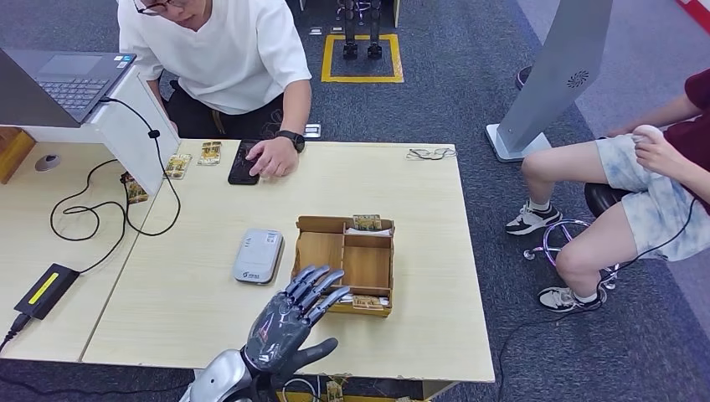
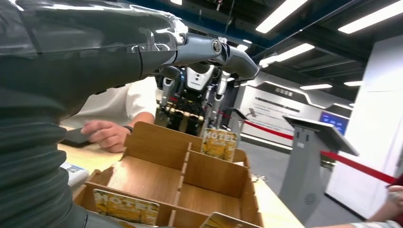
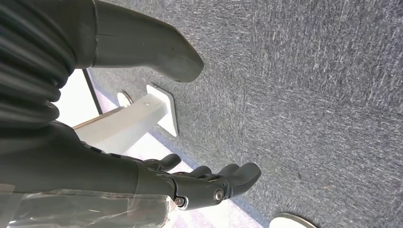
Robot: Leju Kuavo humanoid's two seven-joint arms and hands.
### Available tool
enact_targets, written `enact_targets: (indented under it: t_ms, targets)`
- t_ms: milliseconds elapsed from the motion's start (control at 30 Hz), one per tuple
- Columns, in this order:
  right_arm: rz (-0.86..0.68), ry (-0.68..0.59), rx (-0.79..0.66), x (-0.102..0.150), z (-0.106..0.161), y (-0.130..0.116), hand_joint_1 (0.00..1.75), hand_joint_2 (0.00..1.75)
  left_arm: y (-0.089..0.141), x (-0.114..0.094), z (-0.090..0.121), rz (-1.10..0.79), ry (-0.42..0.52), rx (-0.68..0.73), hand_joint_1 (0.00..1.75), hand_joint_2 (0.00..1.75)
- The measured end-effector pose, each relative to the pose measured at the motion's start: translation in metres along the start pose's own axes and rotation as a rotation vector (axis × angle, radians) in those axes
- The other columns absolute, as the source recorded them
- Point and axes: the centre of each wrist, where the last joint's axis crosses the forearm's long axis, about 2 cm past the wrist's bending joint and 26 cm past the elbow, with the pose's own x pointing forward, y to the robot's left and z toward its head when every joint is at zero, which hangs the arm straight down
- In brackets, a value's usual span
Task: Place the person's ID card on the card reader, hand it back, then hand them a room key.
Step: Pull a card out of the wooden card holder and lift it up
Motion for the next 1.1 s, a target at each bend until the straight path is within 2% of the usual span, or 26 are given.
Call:
enact_targets:
  t_ms: [333, 633, 1100]
  targets:
    - [0.0, 0.007, -0.002, 0.0, 0.0, 0.0, 0.0, 1.75, -0.003, 0.001, -0.001, -0.086, 0.081, 0.006, 0.0, 1.75]
    - [-0.004, 0.025, -0.008, -0.001, -0.002, -0.003, 0.0, 1.75, -0.009, 0.001, -0.002, -0.162, 0.188, -0.053, 0.0, 1.75]
    - [-0.002, 0.037, -0.013, -0.002, -0.003, -0.005, 0.0, 1.75, -0.019, -0.003, 0.003, -0.217, 0.24, -0.158, 0.0, 1.75]
